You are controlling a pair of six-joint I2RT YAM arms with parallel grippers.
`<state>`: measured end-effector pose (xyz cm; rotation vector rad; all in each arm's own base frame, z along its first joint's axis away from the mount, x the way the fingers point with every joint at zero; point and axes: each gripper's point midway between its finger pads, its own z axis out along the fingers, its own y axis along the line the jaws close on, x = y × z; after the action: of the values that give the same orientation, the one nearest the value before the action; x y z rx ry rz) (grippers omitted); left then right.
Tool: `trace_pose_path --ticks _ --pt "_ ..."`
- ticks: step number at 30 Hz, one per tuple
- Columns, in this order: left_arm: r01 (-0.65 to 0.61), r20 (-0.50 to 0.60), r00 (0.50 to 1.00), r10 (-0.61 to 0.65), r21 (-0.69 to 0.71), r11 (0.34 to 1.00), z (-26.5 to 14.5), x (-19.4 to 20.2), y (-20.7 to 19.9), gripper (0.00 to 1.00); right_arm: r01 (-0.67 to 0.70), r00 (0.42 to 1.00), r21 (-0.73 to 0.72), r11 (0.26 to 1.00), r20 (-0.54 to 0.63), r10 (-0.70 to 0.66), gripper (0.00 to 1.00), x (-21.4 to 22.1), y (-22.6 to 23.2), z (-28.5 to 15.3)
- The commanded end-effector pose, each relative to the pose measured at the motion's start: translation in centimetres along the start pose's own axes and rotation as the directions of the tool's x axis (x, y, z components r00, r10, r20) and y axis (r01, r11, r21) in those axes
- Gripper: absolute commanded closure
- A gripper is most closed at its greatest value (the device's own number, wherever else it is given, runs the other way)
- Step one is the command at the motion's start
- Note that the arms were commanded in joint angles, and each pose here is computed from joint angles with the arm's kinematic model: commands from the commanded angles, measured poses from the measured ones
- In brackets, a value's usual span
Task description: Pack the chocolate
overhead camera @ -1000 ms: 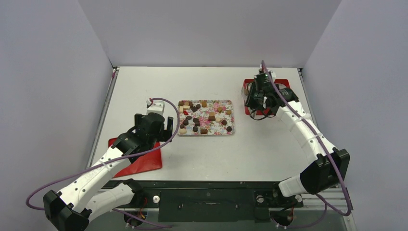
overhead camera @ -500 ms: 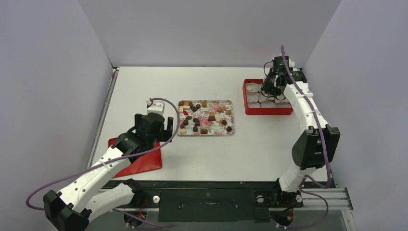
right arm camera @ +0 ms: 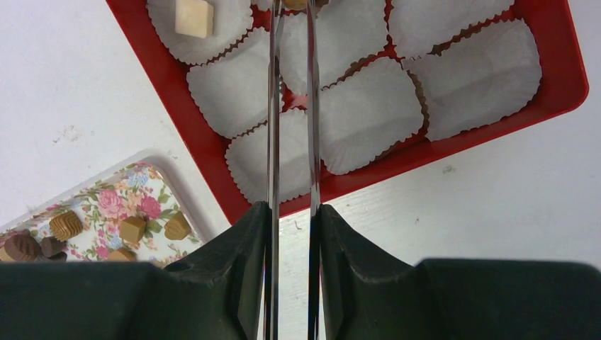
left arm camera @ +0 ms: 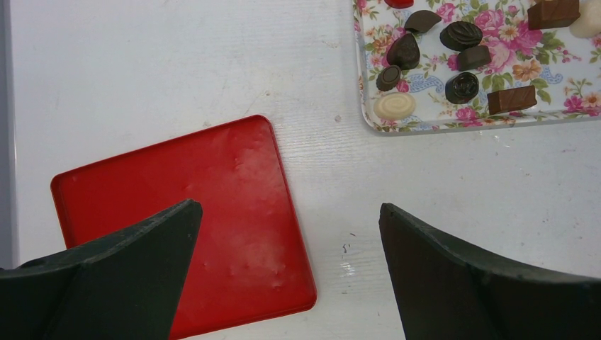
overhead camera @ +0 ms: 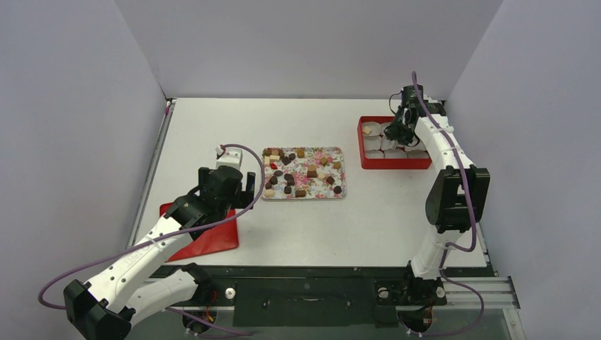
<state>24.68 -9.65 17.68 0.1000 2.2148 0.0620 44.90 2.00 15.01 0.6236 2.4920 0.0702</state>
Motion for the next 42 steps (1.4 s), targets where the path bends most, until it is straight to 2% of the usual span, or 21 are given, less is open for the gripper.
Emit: trace_pose_path --ticks 1,7,19,25,35,42 --pt "0.004 0.013 1.000 -0.004 0.000 1.000 0.0 -0.4 0.0 0.04 -0.028 0.996 -0.031 0.999 0.080 0.031 0.80 -3.0 0.7 -0.4" --pt "0.003 0.012 1.000 -0.003 -0.001 1.000 0.1 -0.4 0.0 0.03 -0.042 0.996 -0.027 0.999 0.080 0.044 0.78 -3.4 0.6 0.5" --pt "0.003 0.010 1.000 -0.003 0.003 1.000 0.1 -0.4 0.0 0.04 -0.049 0.994 -0.029 0.998 0.098 0.052 0.59 -4.2 0.7 0.1" --pt "0.005 0.014 1.000 -0.006 0.004 1.000 0.0 -0.5 0.0 0.04 -0.051 0.992 -0.043 0.998 0.112 0.056 0.59 -4.0 0.6 -1.7" --pt "0.005 0.012 1.000 -0.005 0.014 1.000 -0.1 -0.4 -0.1 0.03 -0.005 0.992 -0.076 0.997 0.124 0.015 0.62 0.2 -0.8 -6.9" --pt "0.004 0.009 1.000 -0.004 0.017 1.000 0.0 -0.4 -0.2 0.04 0.130 0.984 -0.136 0.982 0.143 -0.111 0.61 5.0 1.4 -11.2"
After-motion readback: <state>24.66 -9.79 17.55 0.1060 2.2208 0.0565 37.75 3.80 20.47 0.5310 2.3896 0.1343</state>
